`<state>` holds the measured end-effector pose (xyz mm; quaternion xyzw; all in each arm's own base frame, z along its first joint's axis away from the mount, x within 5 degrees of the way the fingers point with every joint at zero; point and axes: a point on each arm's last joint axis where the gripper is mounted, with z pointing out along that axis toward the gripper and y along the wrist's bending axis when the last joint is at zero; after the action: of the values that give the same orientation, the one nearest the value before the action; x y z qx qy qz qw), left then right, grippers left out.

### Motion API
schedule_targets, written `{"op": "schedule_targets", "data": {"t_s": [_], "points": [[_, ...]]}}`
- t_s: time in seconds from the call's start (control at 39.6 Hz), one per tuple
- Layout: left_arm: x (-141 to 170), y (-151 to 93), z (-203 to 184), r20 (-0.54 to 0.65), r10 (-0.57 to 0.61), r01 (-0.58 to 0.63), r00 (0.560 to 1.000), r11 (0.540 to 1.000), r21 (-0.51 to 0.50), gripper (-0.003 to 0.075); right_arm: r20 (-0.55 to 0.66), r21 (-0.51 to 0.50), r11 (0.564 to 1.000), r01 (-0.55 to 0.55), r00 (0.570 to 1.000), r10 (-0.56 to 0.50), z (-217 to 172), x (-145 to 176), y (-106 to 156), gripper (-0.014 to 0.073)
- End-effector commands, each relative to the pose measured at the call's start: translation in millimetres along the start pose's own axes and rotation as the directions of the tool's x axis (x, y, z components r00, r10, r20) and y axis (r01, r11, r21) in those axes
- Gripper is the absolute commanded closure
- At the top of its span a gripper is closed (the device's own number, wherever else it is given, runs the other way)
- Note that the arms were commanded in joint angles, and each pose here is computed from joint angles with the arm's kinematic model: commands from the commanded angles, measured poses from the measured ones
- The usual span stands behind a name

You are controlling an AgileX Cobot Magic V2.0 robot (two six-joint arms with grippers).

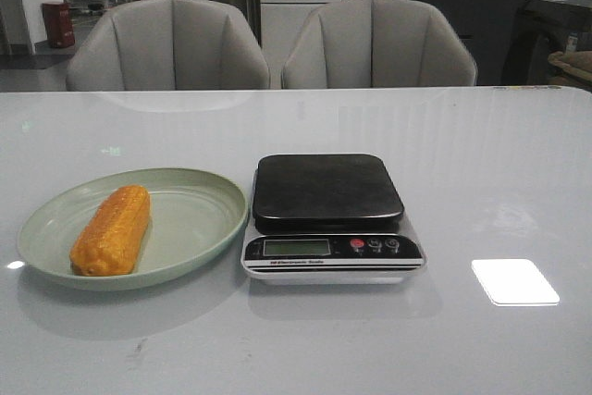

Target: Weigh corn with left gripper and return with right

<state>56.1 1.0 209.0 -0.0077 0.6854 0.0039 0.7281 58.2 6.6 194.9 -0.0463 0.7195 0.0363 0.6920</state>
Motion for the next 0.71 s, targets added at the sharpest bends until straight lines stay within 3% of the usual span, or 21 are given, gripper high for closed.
{"op": "schedule_targets", "data": {"t_s": [0.0,0.3,0.68], "points": [[1.8,-0.7,-0.9,0.073,-0.011,0.01,0.997,1.0,0.008,0.0607,0.118,0.0,1.0,0.003,0.993,-0.003,-3.3,-7.4,0.2,0.0412],[1.8,-0.7,-0.9,0.073,-0.011,0.01,0.997,1.0,0.008,0.0607,0.11,-0.005,0.998,-0.065,0.992,0.065,-3.2,-6.6,0.0,0.0412],[1.8,-0.6,-0.9,0.073,-0.011,0.01,0.997,1.0,0.006,0.0607,0.11,-0.005,0.998,-0.065,0.992,0.065,-3.2,-6.6,0.0,0.0412]]}}
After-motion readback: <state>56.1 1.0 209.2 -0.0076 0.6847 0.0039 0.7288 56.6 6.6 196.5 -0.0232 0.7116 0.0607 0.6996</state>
